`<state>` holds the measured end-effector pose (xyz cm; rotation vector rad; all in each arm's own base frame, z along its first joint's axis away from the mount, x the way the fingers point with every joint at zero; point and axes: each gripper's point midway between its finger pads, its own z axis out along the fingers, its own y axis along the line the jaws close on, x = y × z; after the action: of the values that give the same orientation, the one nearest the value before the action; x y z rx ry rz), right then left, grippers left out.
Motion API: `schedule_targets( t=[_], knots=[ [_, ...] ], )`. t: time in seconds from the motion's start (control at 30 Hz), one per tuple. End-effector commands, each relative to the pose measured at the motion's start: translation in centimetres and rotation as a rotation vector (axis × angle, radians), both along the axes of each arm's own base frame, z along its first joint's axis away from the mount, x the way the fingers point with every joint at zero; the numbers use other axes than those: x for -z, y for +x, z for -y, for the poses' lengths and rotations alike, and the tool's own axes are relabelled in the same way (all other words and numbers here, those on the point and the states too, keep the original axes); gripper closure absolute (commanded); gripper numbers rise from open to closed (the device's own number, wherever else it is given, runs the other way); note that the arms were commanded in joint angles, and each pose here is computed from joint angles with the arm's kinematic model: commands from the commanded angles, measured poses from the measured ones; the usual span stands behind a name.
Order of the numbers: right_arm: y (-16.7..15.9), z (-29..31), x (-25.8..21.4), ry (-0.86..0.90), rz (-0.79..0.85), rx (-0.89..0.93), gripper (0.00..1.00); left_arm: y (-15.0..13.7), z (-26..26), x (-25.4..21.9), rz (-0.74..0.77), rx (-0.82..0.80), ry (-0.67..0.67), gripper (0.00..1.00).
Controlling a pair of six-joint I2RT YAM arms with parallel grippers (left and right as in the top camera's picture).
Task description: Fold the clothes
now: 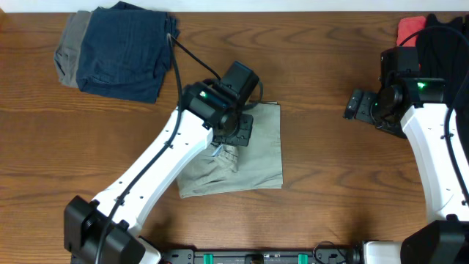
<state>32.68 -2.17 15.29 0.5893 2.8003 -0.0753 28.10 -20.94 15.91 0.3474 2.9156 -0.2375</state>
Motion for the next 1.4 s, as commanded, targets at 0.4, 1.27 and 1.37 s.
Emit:
schedule_targets(
  t=[0.4, 1.27, 1.37],
  knots=[
    [0.0, 0.1, -0.3, -0.005, 0.006, -0.006, 0.01, -0.7, 2.4, 5.1, -0.048, 0.021, -0.132, 0.94],
    [0.0, 0.1, -0.3, -0.005, 0.006, -0.006, 0.01, -1.7, 4.2, 4.5, -0.077, 0.043, -0.257, 0.67],
    [0.0, 0.1, -0.3, -0.005, 0.006, -0.006, 0.01, -2.7, 4.2, 5.8, -0.112, 0.053, -0.236, 0.68]
  ],
)
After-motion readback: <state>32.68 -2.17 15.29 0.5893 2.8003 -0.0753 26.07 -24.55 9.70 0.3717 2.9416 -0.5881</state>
